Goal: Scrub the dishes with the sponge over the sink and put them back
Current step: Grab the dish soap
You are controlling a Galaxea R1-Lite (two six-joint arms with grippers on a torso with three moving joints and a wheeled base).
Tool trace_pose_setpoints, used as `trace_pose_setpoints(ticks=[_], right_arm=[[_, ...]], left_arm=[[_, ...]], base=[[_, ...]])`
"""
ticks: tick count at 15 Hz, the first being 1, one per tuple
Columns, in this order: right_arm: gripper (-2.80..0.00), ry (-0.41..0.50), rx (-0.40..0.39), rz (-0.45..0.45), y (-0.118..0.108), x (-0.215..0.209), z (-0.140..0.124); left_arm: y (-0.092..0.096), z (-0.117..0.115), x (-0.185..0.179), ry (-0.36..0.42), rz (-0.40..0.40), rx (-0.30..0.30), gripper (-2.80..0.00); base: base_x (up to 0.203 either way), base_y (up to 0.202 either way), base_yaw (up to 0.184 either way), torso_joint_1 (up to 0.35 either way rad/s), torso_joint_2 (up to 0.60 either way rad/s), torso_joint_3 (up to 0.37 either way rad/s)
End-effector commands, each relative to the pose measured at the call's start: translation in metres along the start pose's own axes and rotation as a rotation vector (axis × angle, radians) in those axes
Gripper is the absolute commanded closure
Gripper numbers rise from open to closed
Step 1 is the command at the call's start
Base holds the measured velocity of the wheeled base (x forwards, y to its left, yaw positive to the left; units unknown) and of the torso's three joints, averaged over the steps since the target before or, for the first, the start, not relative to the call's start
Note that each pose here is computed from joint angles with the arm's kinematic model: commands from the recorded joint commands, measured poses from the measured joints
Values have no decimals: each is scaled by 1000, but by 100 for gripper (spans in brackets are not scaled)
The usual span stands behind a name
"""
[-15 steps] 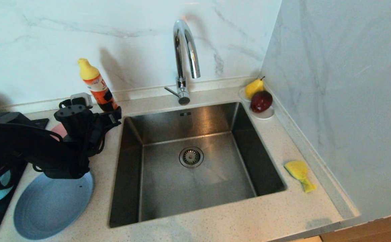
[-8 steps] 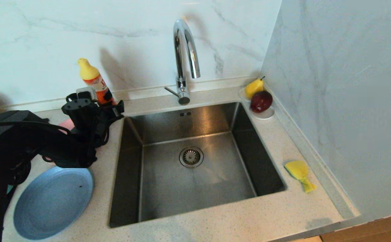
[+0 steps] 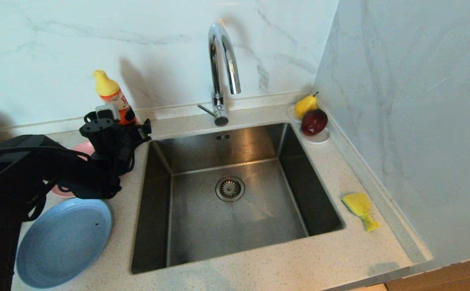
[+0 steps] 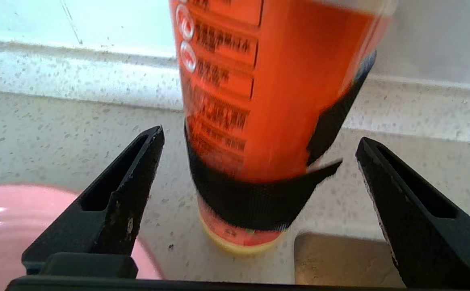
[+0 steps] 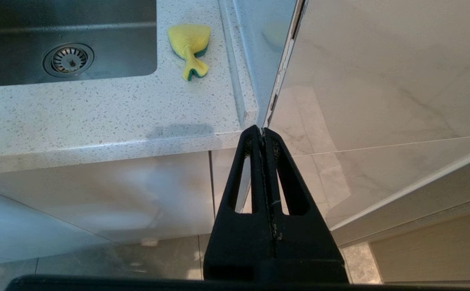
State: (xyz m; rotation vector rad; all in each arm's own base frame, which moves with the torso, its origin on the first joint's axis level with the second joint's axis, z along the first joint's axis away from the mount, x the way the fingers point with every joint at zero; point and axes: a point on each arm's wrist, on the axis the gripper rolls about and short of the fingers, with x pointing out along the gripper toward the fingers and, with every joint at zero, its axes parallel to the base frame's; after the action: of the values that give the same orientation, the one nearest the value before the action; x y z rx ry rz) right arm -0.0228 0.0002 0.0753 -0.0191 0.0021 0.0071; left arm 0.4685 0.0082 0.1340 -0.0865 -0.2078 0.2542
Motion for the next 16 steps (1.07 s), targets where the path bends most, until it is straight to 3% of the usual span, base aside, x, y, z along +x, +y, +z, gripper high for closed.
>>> trace_pose_setpoints(ticks=[1,10,11,16], right_arm=[[0,-1,-1,1,0,0,0],[0,-1,-1,1,0,0,0],[0,-1,-1,1,0,0,0],[0,-1,-1,1,0,0,0]], left_arm=[[0,0,3,-12,6,-4,-280],[-1,-3,12,-17,15,-4,-280],[-1,-2,14,-16,19,-2,0],[1,-10,24,-23,30,0,0]], base=[[0,0,0,0,0,0],[0,0,0,0,0,0],[0,0,0,0,0,0],[0,0,0,0,0,0]])
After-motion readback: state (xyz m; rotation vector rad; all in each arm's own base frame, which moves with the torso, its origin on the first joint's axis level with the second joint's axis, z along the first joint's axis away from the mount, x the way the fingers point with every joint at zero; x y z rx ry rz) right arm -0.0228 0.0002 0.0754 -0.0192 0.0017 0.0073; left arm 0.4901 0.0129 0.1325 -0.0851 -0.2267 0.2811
